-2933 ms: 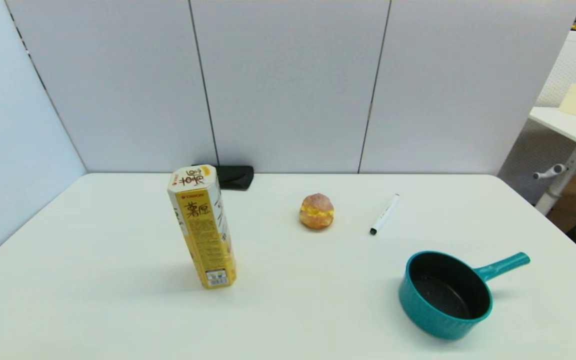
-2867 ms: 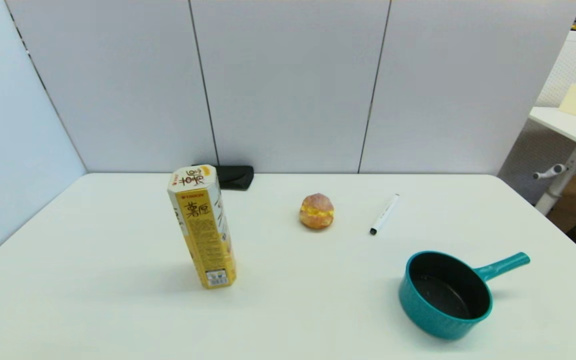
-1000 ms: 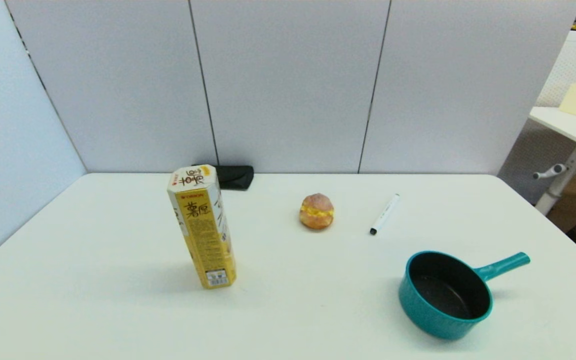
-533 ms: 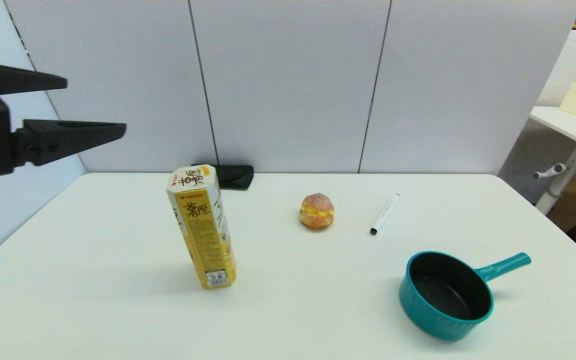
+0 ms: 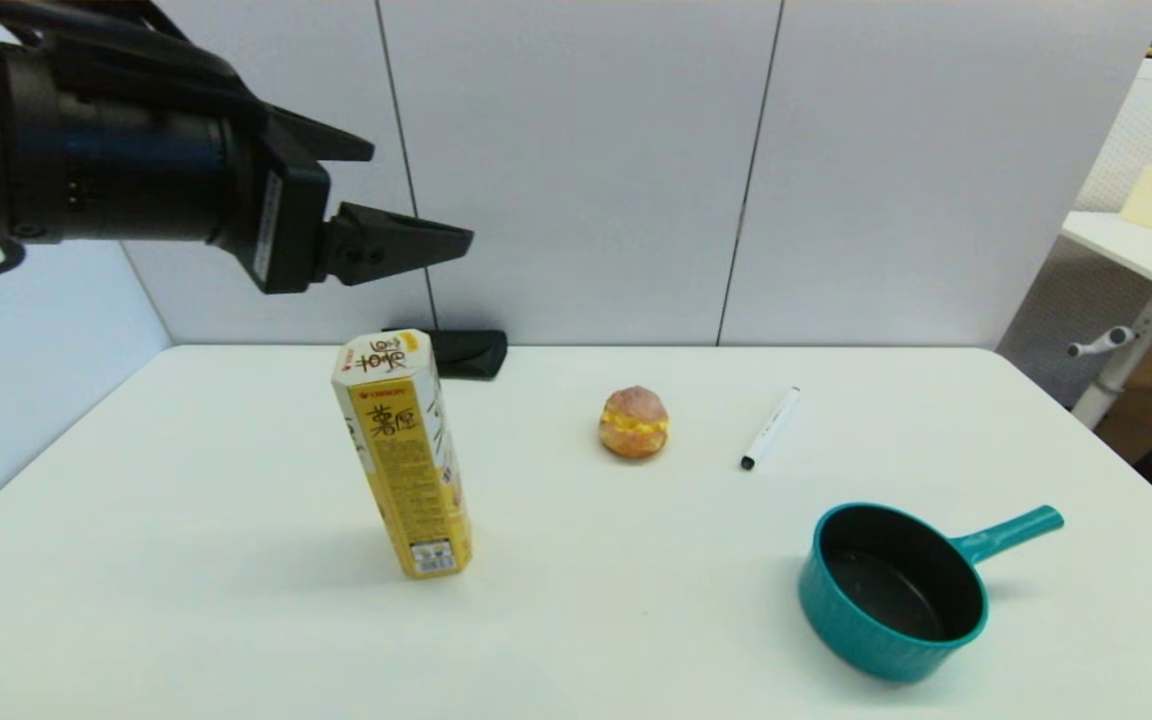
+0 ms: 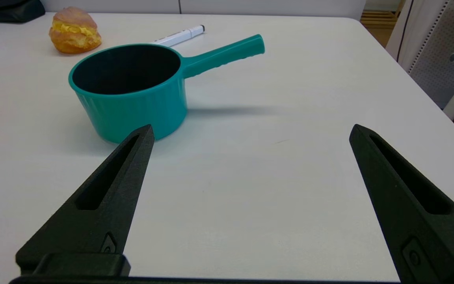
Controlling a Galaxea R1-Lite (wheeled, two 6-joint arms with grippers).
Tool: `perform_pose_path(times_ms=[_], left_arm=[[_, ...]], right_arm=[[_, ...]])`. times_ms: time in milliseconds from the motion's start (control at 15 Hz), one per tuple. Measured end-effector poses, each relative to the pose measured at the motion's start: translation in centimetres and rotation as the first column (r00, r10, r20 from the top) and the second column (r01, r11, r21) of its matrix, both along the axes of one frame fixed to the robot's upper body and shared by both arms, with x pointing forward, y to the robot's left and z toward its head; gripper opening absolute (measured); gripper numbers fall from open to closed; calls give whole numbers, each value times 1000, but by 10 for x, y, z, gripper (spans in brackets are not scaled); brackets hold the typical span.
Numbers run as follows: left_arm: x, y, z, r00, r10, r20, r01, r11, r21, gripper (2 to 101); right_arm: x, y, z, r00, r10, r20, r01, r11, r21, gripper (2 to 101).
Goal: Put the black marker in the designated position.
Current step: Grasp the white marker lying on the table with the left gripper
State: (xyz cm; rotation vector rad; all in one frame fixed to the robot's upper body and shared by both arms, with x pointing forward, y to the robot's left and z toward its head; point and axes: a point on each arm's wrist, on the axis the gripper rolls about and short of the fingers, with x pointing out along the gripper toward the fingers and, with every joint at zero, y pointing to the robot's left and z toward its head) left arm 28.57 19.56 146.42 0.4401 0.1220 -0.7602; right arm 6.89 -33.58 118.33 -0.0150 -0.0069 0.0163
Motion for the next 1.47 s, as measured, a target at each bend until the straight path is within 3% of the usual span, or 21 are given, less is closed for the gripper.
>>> perform_pose_path(times_ms=[733,1000,1467], left_arm=[[37,-130,-46,977,-207,-60,209,977,32,979],[35,-163,-63,962,-253,-108,257,966,26,979],[43,-218,-79,946,-309,-94,310,951,1,979]], right_arm=[[0,0,0,1000,0,1,0,1000,0,980],[0,0,0,1000,0,0,0,1000,0,980],[0,0,0,1000,0,0,0,1000,0,980]])
